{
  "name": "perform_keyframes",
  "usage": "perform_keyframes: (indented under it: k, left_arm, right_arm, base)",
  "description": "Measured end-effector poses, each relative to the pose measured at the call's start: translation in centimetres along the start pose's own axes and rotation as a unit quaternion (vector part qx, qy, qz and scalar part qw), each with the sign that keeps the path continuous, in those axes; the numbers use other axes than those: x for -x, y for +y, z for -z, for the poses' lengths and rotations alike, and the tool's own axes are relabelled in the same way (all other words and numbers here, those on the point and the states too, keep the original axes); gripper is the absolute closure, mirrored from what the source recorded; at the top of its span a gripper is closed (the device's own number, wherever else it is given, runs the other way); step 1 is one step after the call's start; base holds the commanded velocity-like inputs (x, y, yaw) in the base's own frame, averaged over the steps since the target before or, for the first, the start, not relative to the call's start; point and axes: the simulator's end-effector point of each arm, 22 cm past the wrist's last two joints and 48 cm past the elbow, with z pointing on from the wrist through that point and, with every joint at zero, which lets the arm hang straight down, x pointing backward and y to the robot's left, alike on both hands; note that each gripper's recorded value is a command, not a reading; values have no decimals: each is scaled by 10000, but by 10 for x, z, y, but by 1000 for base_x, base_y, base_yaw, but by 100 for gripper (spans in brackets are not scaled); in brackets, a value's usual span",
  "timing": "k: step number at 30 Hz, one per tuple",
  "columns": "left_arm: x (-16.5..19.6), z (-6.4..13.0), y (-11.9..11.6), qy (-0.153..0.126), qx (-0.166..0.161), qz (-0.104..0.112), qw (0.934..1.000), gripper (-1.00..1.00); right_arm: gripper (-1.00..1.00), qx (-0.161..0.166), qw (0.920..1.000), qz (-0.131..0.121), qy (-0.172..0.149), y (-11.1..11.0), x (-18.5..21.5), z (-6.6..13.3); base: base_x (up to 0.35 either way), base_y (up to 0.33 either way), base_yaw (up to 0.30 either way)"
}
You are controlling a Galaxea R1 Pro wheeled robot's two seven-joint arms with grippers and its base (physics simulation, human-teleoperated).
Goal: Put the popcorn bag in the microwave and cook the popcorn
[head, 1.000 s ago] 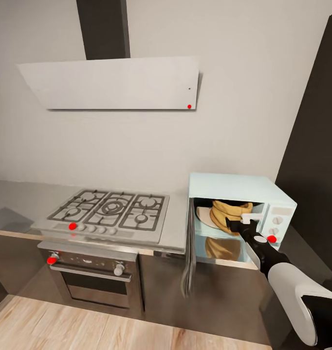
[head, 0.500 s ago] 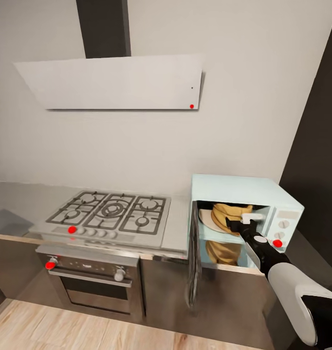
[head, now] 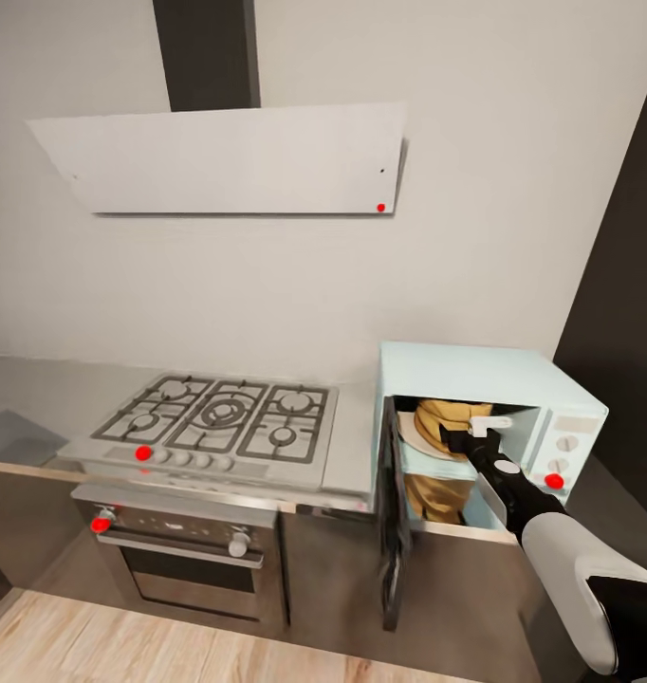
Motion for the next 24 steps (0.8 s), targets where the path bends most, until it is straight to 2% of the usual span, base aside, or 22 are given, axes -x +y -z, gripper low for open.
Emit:
perform_keyframes:
  k: [19, 24]
  left_arm:
    - [0, 0, 0, 3, -4, -9, 10000, -100]
    - [0, 0, -1, 6, -5, -10, 10000, -100]
  right_arm:
    - [-100, 1, 10000, 2, 2, 0, 0, 0]
    - [-100, 1, 10000, 3, 5, 0, -1, -1]
  base:
    - [48, 6, 0]
    - [-201, 0, 0]
